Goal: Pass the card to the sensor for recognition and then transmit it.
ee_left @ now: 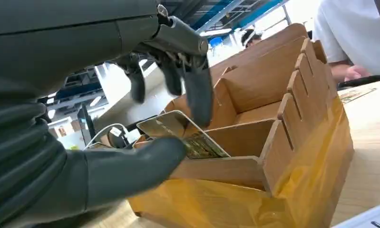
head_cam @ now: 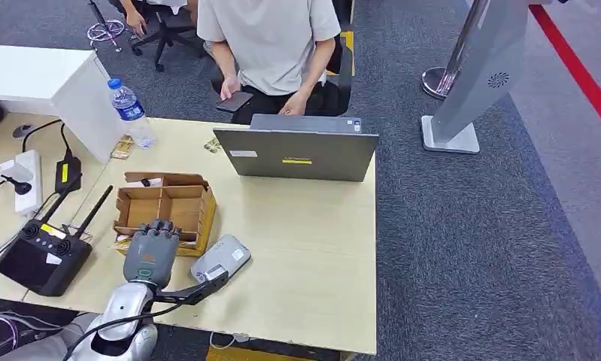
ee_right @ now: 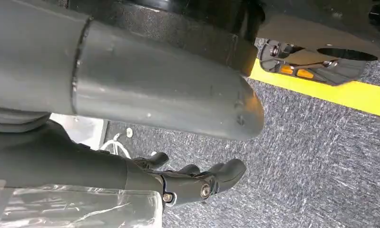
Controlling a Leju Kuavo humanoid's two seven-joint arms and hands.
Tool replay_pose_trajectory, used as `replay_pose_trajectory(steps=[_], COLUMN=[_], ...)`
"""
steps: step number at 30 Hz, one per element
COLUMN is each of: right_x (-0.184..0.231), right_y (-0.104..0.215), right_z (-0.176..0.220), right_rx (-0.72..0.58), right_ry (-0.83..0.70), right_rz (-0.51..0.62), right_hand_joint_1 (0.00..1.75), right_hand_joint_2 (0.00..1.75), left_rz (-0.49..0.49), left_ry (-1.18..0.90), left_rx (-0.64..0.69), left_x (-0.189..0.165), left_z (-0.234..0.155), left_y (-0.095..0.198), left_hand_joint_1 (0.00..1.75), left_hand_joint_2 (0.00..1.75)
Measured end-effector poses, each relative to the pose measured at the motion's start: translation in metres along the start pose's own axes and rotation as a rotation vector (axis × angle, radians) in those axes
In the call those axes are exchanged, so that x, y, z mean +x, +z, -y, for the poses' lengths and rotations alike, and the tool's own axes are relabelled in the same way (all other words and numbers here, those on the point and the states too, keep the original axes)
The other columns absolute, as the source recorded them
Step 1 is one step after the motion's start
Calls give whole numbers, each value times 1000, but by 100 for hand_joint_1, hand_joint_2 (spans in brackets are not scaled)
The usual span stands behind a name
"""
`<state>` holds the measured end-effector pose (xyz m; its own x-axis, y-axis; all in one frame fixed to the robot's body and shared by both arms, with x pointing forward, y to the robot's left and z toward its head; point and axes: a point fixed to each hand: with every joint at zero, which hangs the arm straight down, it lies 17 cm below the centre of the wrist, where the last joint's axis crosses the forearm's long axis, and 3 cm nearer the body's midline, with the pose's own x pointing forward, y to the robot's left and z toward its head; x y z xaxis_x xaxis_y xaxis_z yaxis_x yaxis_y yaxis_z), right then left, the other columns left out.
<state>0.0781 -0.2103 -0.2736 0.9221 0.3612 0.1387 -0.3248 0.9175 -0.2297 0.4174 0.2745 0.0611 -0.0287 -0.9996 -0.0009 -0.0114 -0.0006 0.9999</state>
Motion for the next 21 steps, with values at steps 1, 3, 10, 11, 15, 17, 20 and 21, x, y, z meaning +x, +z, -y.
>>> replay_pose_trajectory(steps=[1, 3, 10, 11, 15, 17, 20, 21], right_x=[0, 0, 0, 0, 0, 0, 0, 0], right_y=[0, 0, 0, 0, 0, 0, 0, 0], right_z=[0, 0, 0, 0, 0, 0, 0, 0], right_rx=[0, 0, 0, 0, 0, 0, 0, 0], right_ry=[0, 0, 0, 0, 0, 0, 0, 0], right_rz=[0, 1, 1, 1, 1, 1, 1, 1], right_hand_joint_1=[0, 0, 0, 0, 0, 0, 0, 0], right_hand_joint_2=[0, 0, 0, 0, 0, 0, 0, 0], left_rz=[0, 2, 5, 6, 6, 5, 6, 6], left_ry=[2, 3, 4, 4, 6, 9, 13, 14], left_rx=[0, 0, 0, 0, -1, 9, 38, 40], left_x=[0, 0, 1, 1, 1, 1, 2, 2], left_z=[0, 0, 0, 0, 0, -2, -7, -8], left_y=[0, 0, 0, 0, 0, 0, -1, -1], left_hand_joint_1=[175, 175, 175, 175, 175, 175, 175, 175], left_hand_joint_2=[175, 175, 175, 175, 175, 175, 175, 175])
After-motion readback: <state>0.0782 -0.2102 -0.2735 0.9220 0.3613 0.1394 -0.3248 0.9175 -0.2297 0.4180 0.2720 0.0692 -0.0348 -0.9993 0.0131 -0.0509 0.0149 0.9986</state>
